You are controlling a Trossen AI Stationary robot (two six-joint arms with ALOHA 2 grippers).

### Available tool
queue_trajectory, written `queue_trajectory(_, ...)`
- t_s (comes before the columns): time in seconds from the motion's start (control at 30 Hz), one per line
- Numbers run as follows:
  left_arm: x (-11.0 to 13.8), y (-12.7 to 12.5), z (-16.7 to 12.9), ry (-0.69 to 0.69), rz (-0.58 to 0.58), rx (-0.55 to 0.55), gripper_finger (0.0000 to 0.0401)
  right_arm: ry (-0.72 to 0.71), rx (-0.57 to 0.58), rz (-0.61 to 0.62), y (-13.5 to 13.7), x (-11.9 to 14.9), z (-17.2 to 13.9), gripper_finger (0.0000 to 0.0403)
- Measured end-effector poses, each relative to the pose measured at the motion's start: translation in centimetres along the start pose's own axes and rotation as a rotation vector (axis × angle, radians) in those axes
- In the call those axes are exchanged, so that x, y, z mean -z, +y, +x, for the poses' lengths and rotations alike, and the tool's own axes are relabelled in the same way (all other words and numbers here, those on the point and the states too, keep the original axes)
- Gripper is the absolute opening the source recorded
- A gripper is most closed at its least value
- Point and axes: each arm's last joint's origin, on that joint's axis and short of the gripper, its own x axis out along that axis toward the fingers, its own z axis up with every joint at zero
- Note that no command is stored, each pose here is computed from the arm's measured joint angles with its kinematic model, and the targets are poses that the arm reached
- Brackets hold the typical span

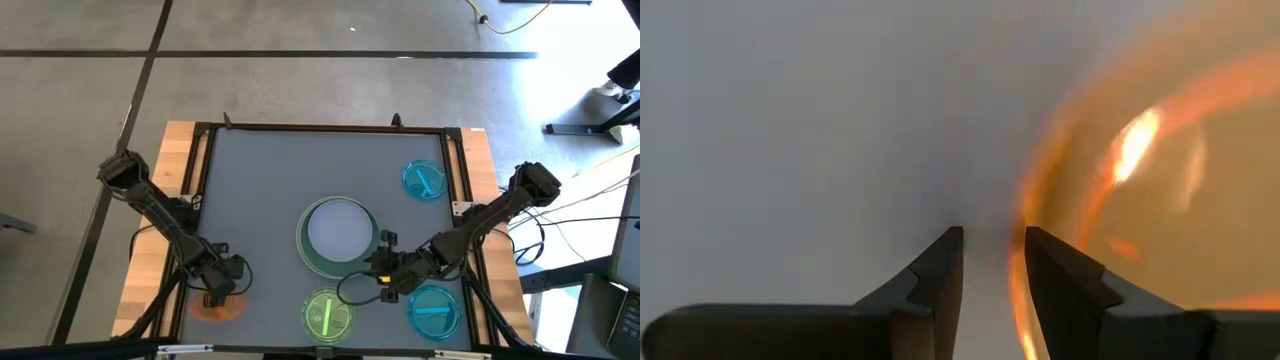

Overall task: Stack plastic plates
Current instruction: Stack the orange plate on top of the blue plate

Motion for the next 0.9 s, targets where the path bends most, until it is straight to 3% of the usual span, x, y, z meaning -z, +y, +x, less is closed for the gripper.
queue_trajectory(0.4,0.7,0.1,0.7,-0.023,-0.021,0.013,0.0106,0.0,0.0,0.01,0.0,0.0,0.0,0.014)
queue_trajectory(0.6,0.2,0.4,0.4,-0.029,-0.033,-0.033,0.0105,-0.001,-0.001,0.03,0.0,0.0,0.0,0.014)
queue_trajectory(0.9,-0.8,0.7,0.1,-0.098,0.033,-0.079,0.0105,-0.002,-0.001,0.03,0.0,0.0,0.0,0.014)
